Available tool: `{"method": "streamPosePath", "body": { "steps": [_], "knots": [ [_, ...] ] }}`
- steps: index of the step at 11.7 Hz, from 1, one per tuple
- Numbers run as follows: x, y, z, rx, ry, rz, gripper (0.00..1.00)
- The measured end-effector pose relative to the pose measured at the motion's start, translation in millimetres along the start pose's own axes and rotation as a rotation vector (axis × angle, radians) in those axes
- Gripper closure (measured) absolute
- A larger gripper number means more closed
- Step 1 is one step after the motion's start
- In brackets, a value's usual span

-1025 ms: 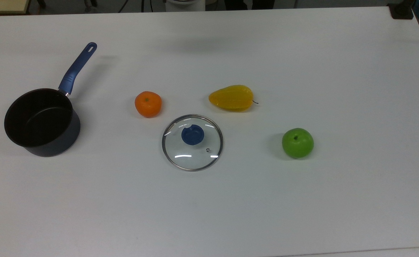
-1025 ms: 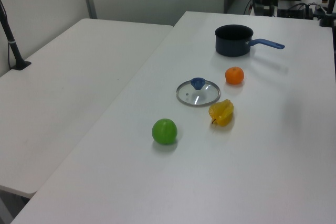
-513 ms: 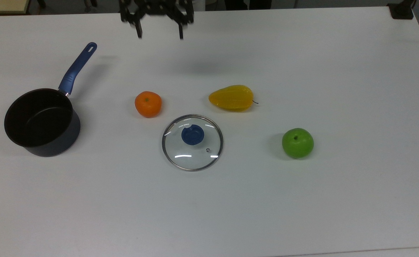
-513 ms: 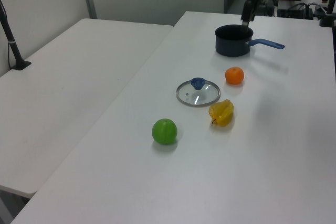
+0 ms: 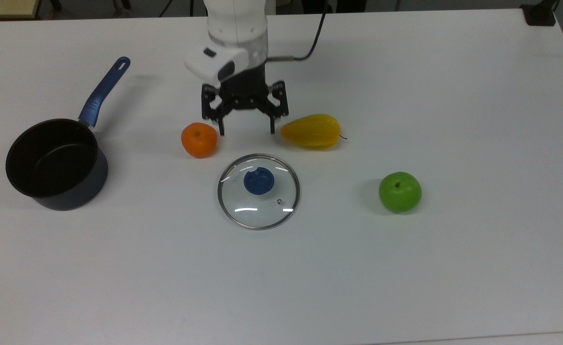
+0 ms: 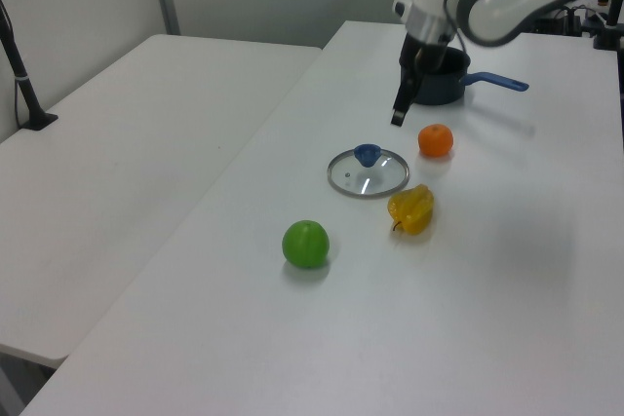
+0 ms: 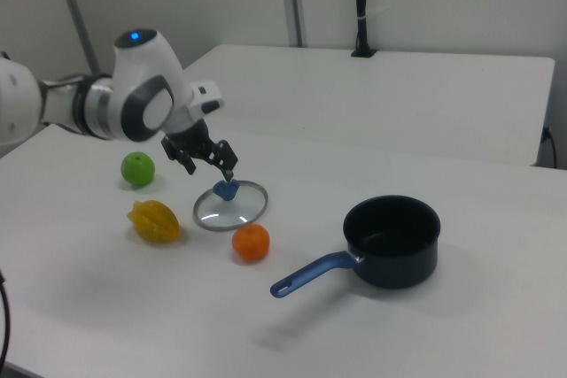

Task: Close lid
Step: 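Lower the open gripper over the blue knob of the glass lid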

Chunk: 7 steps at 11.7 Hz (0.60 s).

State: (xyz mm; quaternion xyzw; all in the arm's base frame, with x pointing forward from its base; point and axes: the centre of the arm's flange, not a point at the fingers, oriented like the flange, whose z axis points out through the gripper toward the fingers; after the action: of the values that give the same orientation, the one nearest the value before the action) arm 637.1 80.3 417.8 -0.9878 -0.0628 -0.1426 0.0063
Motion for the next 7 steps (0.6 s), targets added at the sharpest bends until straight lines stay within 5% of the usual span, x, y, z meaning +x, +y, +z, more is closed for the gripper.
{"method": "streamPosePath", "body": {
  "steps": [7],
  "knots": [
    [5.7,-11.7,88.7,0.009,0.140,-0.011,0.00]
  ]
}}
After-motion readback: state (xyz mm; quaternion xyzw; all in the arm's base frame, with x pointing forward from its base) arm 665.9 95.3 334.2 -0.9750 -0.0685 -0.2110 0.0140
